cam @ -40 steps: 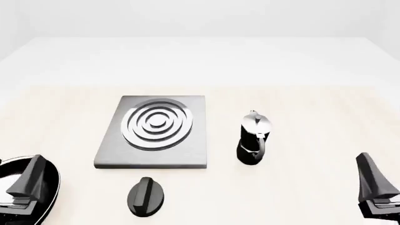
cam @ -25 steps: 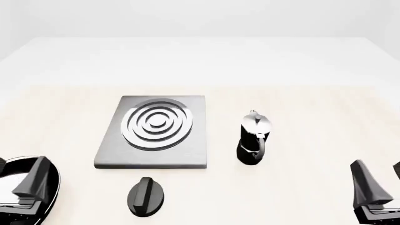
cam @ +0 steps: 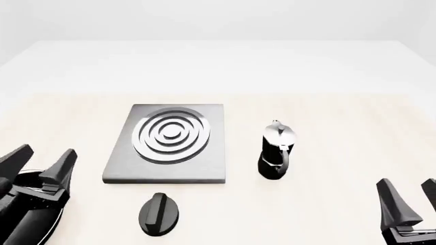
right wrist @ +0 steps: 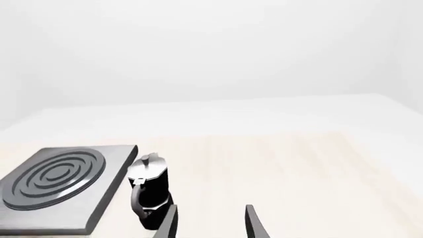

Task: Turn on the stove and put the moka pot on it.

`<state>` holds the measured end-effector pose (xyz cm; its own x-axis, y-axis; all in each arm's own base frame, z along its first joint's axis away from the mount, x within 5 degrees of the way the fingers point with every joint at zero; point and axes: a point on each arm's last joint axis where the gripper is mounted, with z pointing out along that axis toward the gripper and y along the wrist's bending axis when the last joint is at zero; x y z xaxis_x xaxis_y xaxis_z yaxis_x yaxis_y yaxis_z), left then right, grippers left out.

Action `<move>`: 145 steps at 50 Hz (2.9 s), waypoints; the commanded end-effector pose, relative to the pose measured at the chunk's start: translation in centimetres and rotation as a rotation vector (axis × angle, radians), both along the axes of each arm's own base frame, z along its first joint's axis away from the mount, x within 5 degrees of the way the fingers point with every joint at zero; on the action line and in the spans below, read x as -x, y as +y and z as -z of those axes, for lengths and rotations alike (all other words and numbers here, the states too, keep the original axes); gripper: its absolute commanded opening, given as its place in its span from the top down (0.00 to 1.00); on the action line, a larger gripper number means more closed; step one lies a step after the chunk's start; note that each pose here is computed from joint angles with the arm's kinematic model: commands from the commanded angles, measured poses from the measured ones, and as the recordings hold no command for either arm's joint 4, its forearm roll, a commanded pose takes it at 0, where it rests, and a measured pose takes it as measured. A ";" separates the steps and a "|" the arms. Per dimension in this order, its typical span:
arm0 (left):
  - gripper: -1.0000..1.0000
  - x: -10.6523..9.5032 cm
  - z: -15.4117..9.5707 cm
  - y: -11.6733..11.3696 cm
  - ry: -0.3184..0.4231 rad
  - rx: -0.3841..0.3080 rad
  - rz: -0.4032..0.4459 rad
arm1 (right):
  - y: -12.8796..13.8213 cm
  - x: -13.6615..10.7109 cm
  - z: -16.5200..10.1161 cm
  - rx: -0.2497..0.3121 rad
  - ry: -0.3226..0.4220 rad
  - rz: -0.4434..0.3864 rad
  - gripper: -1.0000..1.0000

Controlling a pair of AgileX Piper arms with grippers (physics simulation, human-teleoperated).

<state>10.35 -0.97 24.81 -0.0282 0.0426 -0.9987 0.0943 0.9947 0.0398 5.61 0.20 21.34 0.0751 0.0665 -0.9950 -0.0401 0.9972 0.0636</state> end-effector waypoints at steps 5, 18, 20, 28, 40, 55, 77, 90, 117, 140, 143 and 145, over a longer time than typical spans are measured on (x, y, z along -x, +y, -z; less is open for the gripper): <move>0.00 -3.9 -3.2 -2.1 0.223 0.003 0.114 | 0.0 0.0 0.2 0.004 0.012 -0.009 0.00; 0.00 -5.7 -3.9 -3.2 0.397 -0.030 0.148 | 0.1 0.0 0.3 -0.004 0.023 -0.025 0.00; 0.00 -6.0 -3.8 -3.4 0.418 -0.020 0.155 | 0.1 0.0 0.3 -0.006 0.024 -0.026 0.00; 0.00 -7.6 -1.8 -4.5 0.529 0.014 0.160 | 0.2 0.0 0.3 -0.011 0.027 -0.031 0.00; 0.00 -8.9 -0.2 -5.6 0.605 0.077 0.160 | 0.2 0.0 0.4 -0.014 0.033 -0.044 0.00; 0.00 -10.5 1.1 -7.5 0.663 0.122 0.182 | 0.3 0.0 0.5 -0.020 0.041 -0.052 0.00; 0.00 -10.7 2.3 -11.7 0.739 0.192 0.273 | 0.3 0.0 0.5 -0.023 0.046 -0.047 0.00; 0.00 -10.6 2.7 -13.5 0.775 0.234 0.300 | 0.3 0.0 0.5 -0.030 0.043 -0.048 0.00; 0.00 -8.4 5.7 -15.4 0.916 0.288 0.305 | 0.2 0.0 0.4 -0.040 0.039 -0.038 0.00; 0.00 -7.2 5.7 -14.4 0.922 0.315 0.294 | 0.2 0.0 0.4 -0.037 0.032 -0.042 0.00; 0.00 -7.0 5.9 -14.6 0.928 0.327 0.294 | 0.2 0.0 0.4 -0.036 0.032 -0.045 0.00; 0.00 -7.0 5.8 -14.6 0.927 0.337 0.294 | 0.2 0.0 0.4 -0.037 0.032 -0.045 0.00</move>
